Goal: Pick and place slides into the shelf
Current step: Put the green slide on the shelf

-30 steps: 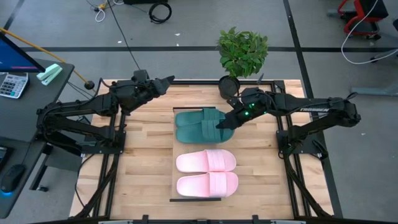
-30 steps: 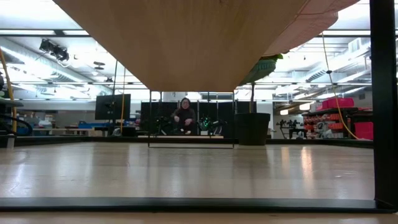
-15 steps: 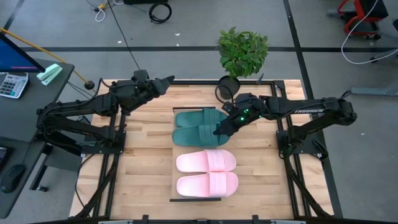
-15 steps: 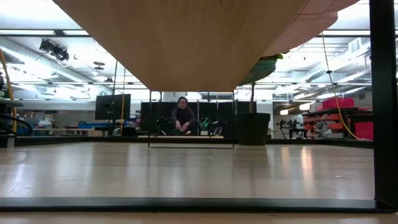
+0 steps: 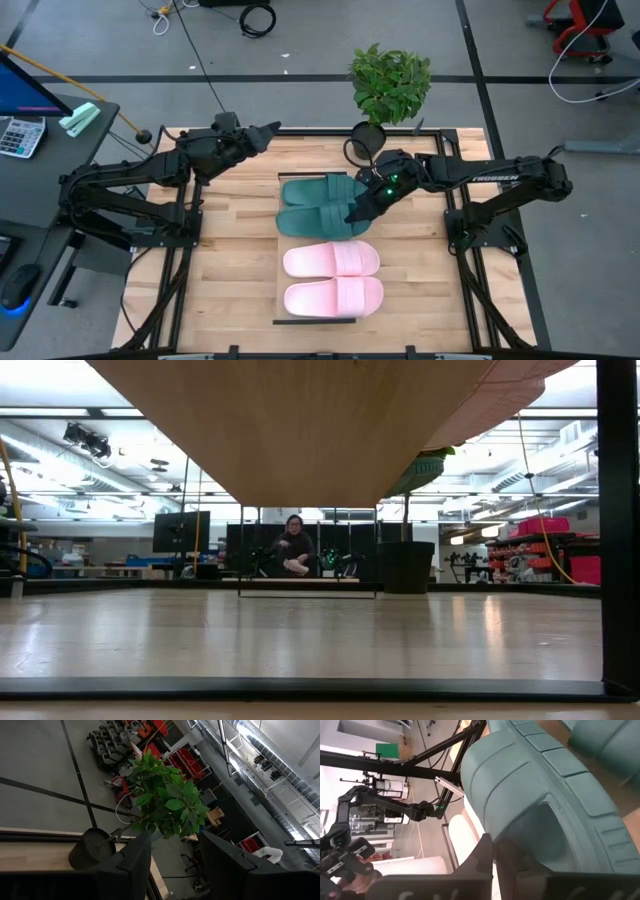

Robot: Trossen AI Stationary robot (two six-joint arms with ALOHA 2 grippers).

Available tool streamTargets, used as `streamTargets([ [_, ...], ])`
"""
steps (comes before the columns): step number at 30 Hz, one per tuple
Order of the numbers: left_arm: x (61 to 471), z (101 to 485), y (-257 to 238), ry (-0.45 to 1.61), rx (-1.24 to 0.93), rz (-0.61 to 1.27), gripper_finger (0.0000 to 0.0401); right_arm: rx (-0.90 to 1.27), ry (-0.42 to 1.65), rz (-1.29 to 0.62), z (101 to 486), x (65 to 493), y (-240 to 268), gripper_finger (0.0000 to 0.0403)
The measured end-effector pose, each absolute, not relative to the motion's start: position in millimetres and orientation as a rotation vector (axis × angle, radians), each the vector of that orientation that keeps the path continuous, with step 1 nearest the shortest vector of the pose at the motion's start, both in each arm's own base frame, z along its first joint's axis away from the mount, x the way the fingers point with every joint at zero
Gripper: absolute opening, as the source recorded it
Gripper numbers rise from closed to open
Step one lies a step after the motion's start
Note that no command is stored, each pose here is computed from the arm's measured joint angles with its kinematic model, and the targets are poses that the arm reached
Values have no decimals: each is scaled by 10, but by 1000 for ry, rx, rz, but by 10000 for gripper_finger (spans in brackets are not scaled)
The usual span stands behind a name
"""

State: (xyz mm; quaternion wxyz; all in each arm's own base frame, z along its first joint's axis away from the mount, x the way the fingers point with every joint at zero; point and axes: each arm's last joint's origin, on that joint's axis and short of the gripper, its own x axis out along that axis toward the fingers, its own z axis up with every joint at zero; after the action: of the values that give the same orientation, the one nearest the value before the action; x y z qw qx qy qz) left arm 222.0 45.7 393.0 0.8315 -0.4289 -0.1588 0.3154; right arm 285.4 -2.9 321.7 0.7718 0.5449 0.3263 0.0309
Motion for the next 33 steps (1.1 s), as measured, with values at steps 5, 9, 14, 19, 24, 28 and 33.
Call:
streamTargets([
  [5, 2220, 3930, 458, -337, -909, 669, 174, 1195, 724, 94, 3219, 2852, -22, 4],
  [9, 2220, 3930, 458, -337, -910, 669, 174, 1190, 731, 108, 3218, 2849, -18, 4],
  [14, 2220, 3930, 457, -337, -910, 669, 174, 1174, 726, 107, 3217, 2850, -19, 4],
  [19, 2220, 3930, 457, -337, -911, 669, 174, 1160, 718, 88, 3202, 2849, -22, 4],
  [24, 2220, 3930, 458, -337, -911, 669, 174, 1188, 748, 42, 3064, 2829, -29, 4],
  [28, 2220, 3930, 458, -337, -911, 669, 174, 1190, 750, 39, 3044, 2826, -42, 4],
  [33, 2219, 3930, 458, -337, -910, 669, 174, 1177, 760, 34, 3029, 2816, -67, 4],
])
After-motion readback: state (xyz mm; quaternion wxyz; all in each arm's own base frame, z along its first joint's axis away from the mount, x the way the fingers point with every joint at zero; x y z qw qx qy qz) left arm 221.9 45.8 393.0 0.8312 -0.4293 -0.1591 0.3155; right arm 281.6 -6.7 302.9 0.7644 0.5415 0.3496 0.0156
